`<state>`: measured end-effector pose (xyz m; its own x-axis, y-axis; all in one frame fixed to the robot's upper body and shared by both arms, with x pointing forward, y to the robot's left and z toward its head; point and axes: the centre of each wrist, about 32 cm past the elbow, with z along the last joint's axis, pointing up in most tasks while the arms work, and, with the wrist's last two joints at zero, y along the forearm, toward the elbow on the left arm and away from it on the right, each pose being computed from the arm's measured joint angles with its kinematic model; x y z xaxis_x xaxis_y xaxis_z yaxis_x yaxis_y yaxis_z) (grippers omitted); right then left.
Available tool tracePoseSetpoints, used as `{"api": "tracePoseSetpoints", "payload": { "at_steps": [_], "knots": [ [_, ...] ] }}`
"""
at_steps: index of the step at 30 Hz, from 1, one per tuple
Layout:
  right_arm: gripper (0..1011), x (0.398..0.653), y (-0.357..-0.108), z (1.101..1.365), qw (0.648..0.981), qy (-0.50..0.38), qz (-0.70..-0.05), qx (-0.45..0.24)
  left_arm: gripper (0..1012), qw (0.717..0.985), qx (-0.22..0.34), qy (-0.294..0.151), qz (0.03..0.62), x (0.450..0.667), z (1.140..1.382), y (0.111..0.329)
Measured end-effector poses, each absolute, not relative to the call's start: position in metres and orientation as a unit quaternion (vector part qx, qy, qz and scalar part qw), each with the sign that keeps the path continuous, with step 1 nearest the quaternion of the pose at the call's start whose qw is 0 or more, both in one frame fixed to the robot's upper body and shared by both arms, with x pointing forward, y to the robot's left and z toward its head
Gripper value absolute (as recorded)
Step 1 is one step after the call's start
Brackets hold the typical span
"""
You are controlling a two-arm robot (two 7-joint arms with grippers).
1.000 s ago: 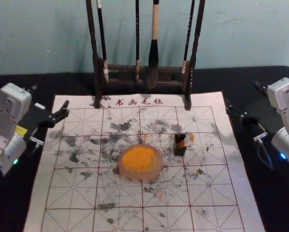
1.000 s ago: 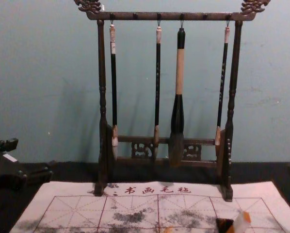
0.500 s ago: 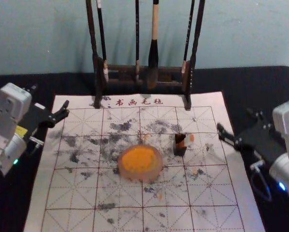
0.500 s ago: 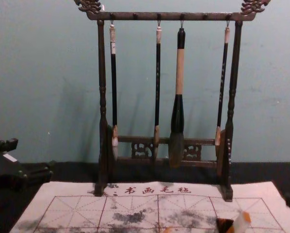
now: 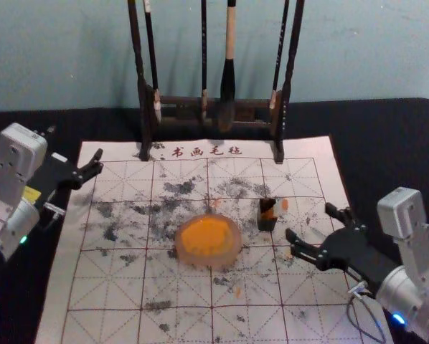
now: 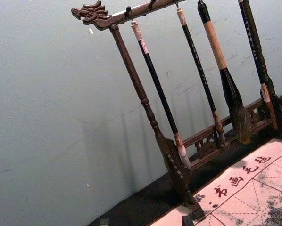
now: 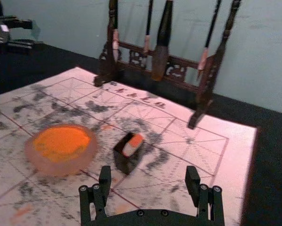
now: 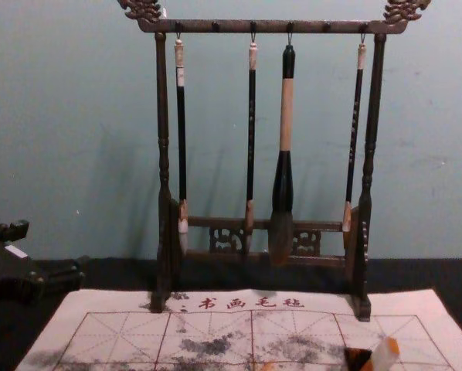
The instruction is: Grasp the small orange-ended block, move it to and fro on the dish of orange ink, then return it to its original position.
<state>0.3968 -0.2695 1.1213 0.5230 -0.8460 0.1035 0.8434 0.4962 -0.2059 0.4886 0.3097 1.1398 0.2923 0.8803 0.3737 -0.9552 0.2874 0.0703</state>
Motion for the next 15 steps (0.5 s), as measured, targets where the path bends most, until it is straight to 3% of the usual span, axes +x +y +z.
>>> {"api": "tracePoseSetpoints", "payload": {
  "at_steps": [15],
  "knots": [
    [1002,0.417,-0.238,1.12,0.862,0.043,-0.496,-0.094,1001,0.791,0.141,-0.132,0.58,0.489,1.14,0.31]
  ]
}}
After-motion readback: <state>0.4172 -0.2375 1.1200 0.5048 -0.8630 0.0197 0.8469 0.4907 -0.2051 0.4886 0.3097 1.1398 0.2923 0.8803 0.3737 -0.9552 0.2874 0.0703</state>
